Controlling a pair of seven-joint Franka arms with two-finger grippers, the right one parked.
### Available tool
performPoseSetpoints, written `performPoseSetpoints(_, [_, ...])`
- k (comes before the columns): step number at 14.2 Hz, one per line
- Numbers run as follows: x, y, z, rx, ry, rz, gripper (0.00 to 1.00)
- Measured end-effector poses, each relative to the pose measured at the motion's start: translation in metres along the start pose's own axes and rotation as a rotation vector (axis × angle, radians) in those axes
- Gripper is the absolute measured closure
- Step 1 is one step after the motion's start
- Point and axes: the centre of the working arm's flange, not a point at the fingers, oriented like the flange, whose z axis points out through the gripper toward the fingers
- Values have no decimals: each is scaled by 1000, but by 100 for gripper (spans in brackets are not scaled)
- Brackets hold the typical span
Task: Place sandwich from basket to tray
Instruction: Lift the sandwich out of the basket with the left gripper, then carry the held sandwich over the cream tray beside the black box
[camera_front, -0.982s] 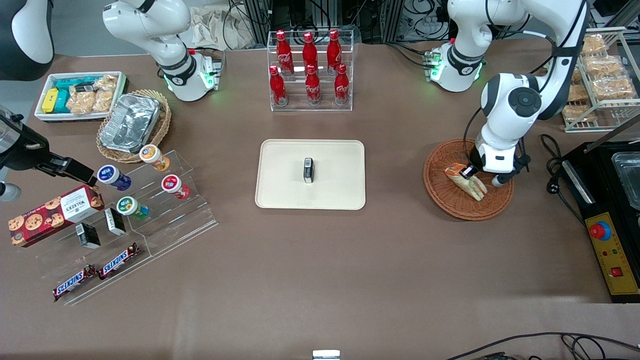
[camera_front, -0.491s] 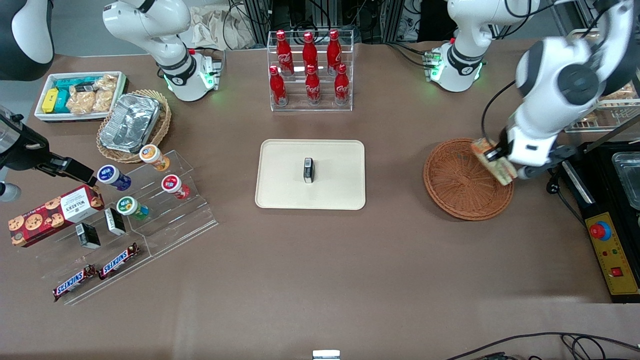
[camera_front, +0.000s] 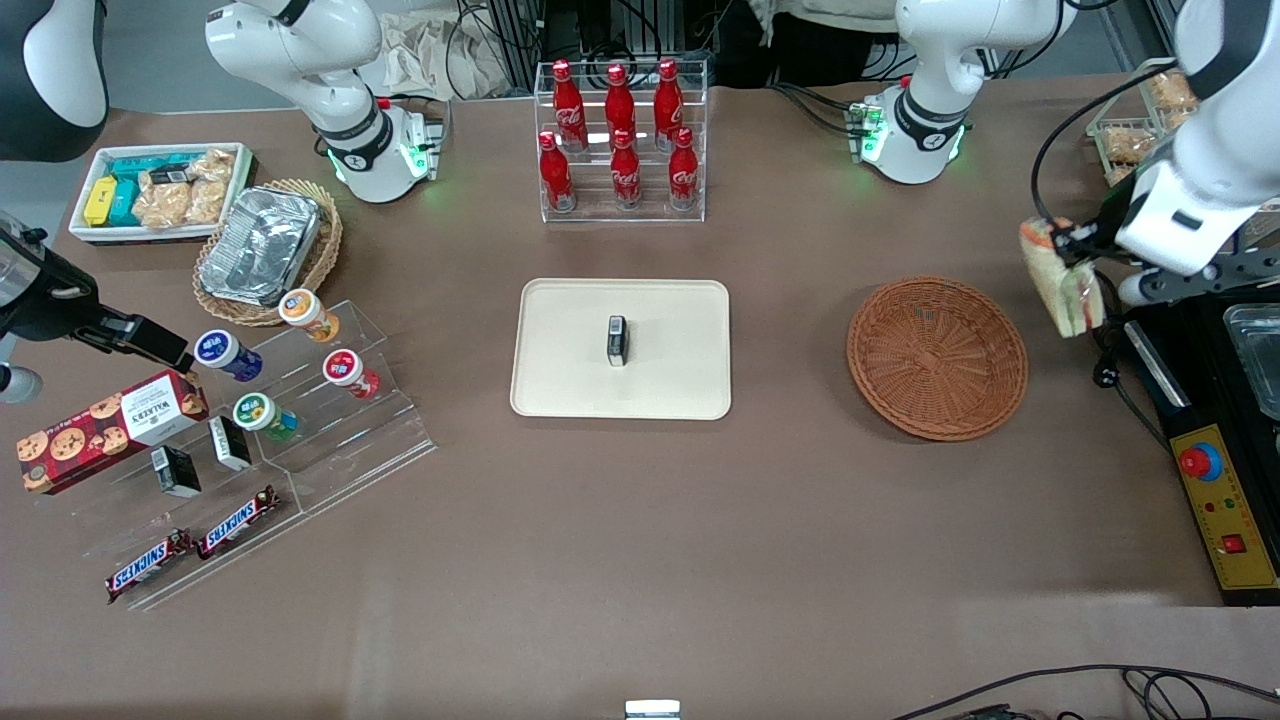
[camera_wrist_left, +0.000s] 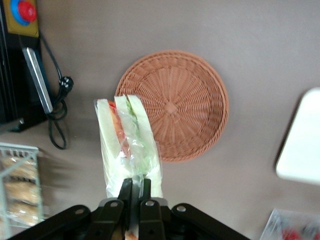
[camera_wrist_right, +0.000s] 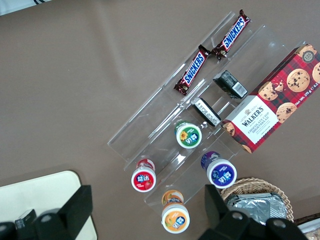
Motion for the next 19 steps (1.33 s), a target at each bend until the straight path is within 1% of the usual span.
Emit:
performPoseSetpoints(1, [-3,-1,-5,0,-9,45,90])
performPoseSetpoints(3, [-6,1,-11,-10,-21,84,90])
performPoseSetpoints(6, [-7,7,-13,-37,-30,103,90])
performPoseSetpoints(9, [-7,16,-12,-77,-39,101,90])
performPoseSetpoints(10, [-7,23,-11,-85,-44,106,90])
performPoseSetpoints(11, [-8,35,-9,-91,-51,104,90])
performPoseSetpoints(12, [-9,51,-6,-89,-61,95,90])
performPoseSetpoints(14, [-12,91,3,-70,-82,106,90])
performPoseSetpoints(15, [-13,112,8,-62,-86,117,90])
performPoseSetpoints(16, [-14,132,12,-61,-76,120,90])
performPoseSetpoints(17, [-15,153,15,-69,-61,116,90])
performPoseSetpoints(18, [-17,174,18,-84,-53,107,90])
performPoseSetpoints(19, [-19,195,25,-101,-52,95,90])
